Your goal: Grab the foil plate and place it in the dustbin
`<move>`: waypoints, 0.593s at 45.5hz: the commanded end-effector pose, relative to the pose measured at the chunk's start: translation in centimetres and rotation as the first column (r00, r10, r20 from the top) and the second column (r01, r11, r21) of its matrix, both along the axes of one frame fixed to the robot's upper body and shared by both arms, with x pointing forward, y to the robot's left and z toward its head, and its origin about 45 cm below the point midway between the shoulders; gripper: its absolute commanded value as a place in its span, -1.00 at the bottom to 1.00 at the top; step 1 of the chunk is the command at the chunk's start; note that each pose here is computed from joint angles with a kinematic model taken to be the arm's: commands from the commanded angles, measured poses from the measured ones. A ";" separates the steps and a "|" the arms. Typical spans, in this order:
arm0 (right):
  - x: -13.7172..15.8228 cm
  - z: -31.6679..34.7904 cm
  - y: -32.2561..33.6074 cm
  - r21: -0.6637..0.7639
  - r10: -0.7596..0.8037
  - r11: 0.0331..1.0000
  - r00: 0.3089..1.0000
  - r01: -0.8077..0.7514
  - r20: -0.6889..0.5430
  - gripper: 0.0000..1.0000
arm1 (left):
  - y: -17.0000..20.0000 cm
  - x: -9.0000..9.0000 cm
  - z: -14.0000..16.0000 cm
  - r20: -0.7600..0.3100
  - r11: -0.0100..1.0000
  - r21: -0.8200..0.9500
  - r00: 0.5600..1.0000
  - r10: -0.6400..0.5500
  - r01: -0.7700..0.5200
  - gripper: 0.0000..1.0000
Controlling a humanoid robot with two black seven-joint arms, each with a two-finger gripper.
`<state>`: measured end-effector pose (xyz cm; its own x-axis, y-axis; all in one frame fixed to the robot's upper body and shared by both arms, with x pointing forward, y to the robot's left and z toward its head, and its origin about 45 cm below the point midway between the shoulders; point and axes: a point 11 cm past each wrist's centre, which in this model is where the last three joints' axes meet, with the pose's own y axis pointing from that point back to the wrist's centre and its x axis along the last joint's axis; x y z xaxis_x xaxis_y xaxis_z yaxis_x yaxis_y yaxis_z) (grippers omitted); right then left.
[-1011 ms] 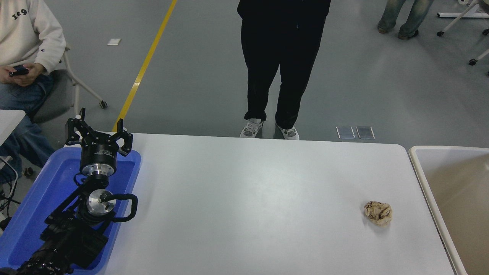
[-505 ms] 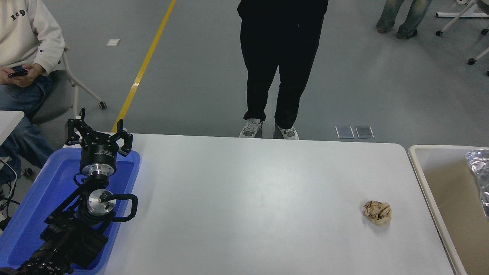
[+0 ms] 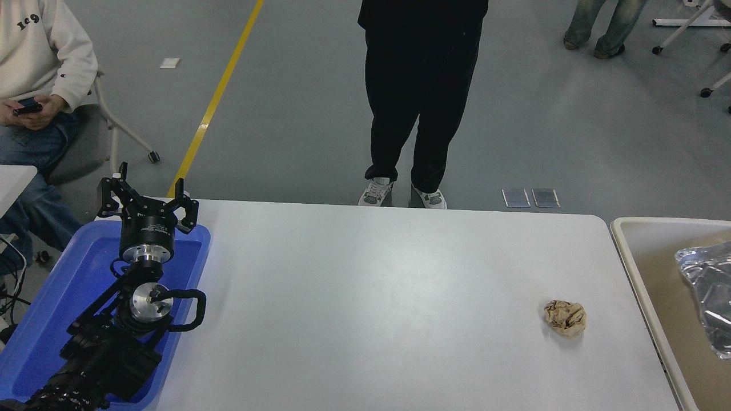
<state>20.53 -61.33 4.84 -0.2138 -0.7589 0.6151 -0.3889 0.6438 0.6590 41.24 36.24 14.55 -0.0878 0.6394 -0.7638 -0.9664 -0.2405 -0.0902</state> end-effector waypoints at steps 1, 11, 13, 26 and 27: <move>-0.5 0.1 -0.4 -0.003 -0.003 1.000 1.000 0.003 -0.008 1.00 | 0.0 0.0 0.0 0.000 1.000 0.001 1.000 0.000 0.000 0.98; 0.1 1.3 -1.3 -0.026 0.007 1.000 1.000 -0.007 -0.001 1.00 | 0.0 0.0 0.0 0.000 1.000 0.001 1.000 0.000 0.000 0.98; 0.3 1.6 -1.4 -0.030 0.017 0.999 1.000 -0.017 -0.003 1.00 | 0.0 0.0 0.0 0.000 1.000 0.001 1.000 0.000 0.000 0.98; 4.8 6.1 -2.5 -0.028 0.139 0.990 0.990 -0.139 0.006 1.00 | 0.0 0.0 0.0 0.000 1.000 0.001 1.000 0.000 0.000 0.98; 5.1 6.3 -2.4 -0.022 0.144 0.989 0.990 -0.143 0.011 1.00 | 0.0 0.0 0.0 0.000 1.000 0.001 1.000 0.000 0.000 0.98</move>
<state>22.79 -63.18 8.11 -0.1539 -0.7542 0.6383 -0.4353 0.6317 0.6414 41.24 36.24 14.55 -0.0879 0.6394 -0.7638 -0.9664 -0.2405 -0.0902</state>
